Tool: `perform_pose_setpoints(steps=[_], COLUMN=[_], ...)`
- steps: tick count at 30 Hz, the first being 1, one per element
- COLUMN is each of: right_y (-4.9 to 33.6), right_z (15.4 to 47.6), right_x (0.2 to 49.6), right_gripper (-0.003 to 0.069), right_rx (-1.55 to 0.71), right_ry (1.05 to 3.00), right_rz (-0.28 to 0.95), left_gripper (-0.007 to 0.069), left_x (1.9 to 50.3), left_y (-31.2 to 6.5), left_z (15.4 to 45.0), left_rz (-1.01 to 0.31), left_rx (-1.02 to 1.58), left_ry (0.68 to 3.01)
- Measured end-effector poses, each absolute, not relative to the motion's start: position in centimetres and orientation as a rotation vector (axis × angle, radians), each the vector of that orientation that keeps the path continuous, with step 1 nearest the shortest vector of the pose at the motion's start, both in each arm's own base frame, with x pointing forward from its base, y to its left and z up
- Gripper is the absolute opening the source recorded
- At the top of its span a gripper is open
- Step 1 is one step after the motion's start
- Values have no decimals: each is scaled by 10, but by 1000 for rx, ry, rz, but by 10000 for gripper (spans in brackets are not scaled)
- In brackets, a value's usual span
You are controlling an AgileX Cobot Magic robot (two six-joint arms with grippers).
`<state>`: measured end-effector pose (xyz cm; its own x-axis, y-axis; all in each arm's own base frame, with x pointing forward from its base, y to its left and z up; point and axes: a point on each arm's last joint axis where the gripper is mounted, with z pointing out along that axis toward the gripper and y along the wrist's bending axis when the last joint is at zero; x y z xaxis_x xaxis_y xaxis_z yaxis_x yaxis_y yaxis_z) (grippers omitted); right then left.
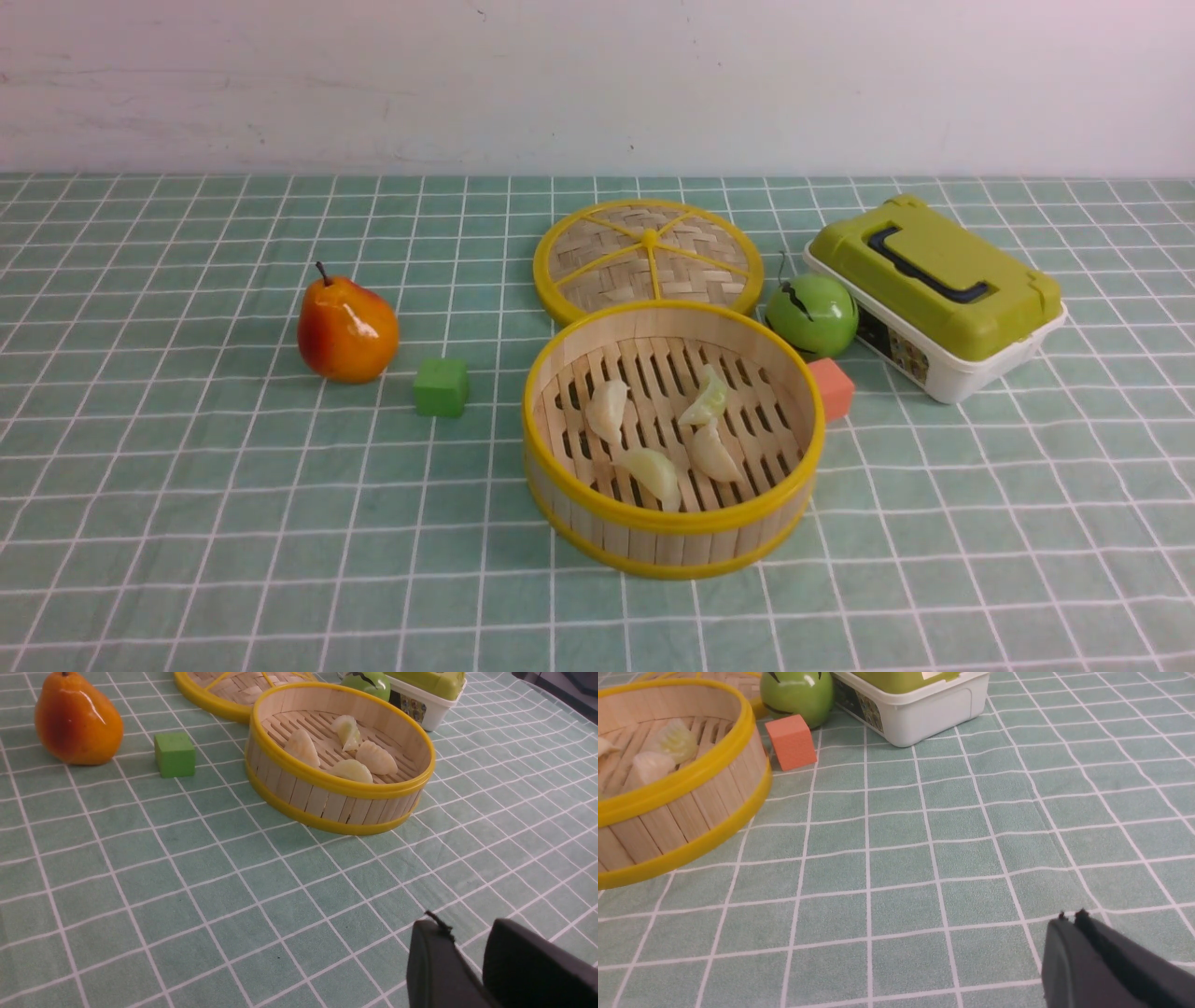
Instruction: Put the dumplings into the steamer on the table with the blue tablecloth.
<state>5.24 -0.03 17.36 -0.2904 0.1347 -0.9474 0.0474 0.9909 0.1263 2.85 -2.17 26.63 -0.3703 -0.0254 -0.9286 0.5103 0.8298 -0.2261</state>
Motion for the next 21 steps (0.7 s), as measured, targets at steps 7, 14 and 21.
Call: perform_pose_setpoints(steps=[7,14,21], right_y=[0,0,0], right_z=[174,174,174], right_x=[52,52,52], right_gripper=[5,8,9], right_rx=[132,132,132], right_ry=[1866,1866,1866], right_rz=[86,86,86], left_gripper=[165,169,-14], left_x=[28,31,43], left_y=[-22,-22,-19], left_z=[266,263,257], left_rz=[-590,-561,-502], left_rx=[365,369,153], left_ry=[1877,1857,1613])
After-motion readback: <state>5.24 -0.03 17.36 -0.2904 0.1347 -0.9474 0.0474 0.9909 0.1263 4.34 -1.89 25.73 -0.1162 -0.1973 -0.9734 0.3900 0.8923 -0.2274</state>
